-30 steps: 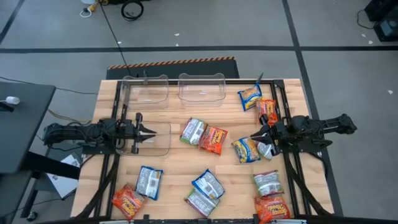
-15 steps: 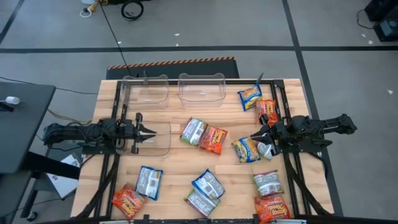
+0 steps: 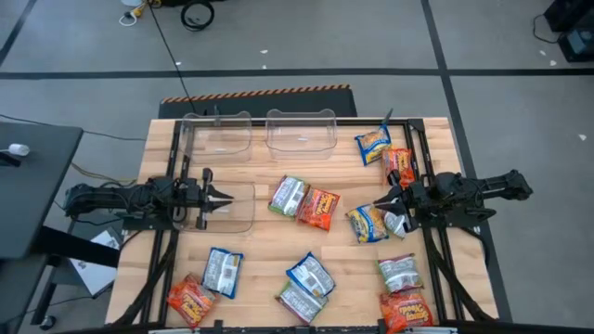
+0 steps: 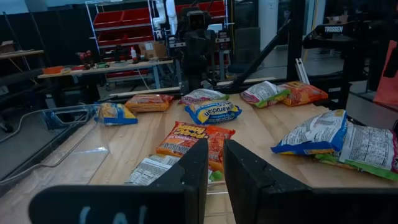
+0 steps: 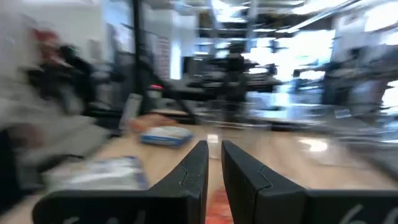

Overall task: Sort Maruchan noodles
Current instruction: Put the blue noodle pack into the right transparent bin

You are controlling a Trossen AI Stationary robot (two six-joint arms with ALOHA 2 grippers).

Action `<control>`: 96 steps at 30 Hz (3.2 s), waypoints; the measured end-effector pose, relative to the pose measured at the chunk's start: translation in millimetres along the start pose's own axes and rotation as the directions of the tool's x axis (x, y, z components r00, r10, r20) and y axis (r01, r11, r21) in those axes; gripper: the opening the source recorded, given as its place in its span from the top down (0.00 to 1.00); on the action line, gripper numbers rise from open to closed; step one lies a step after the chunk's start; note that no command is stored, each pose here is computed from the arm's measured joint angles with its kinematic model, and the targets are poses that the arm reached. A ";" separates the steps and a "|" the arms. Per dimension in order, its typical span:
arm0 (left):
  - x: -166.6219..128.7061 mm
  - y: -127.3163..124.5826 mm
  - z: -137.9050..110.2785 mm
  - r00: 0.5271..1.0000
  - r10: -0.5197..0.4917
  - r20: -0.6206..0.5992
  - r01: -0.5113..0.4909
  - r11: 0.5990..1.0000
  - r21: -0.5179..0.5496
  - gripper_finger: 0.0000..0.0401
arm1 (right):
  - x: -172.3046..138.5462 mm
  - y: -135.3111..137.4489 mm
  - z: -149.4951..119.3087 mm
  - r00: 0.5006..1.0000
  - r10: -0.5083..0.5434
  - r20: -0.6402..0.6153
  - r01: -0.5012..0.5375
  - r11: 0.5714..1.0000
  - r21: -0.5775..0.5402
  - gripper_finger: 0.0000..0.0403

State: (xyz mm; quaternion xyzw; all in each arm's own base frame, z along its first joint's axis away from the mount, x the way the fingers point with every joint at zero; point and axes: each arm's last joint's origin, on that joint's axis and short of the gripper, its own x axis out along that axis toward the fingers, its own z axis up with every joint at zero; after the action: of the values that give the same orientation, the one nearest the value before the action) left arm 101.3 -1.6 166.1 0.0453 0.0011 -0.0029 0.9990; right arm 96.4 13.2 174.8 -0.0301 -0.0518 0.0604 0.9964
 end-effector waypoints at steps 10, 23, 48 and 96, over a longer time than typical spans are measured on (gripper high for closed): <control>0.0 0.0 0.1 1.000 0.000 0.000 0.000 1.000 0.000 0.86 | -0.4 -5.0 0.0 0.986 -0.168 -0.008 0.166 0.976 -0.142 0.87; 0.0 0.0 0.0 1.000 0.000 0.000 0.000 1.000 0.000 0.86 | -2.5 -12.3 20.1 0.922 -0.344 0.178 0.292 0.919 0.264 0.87; 0.0 0.0 -0.1 1.000 0.000 -0.001 0.000 1.000 0.000 0.86 | 97.2 1.7 99.4 0.790 -0.091 -0.606 0.332 0.894 0.299 0.87; 0.0 0.0 -0.1 1.000 0.000 -0.001 0.000 1.000 0.000 0.86 | 190.7 11.7 64.1 0.448 0.442 -0.777 0.149 0.820 0.552 0.87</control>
State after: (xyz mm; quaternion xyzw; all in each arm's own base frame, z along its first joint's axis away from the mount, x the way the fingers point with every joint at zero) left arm 101.3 -1.6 166.1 0.0453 0.0015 -0.0031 0.9990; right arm 276.5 51.8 256.7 0.2243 0.4941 0.1385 0.8285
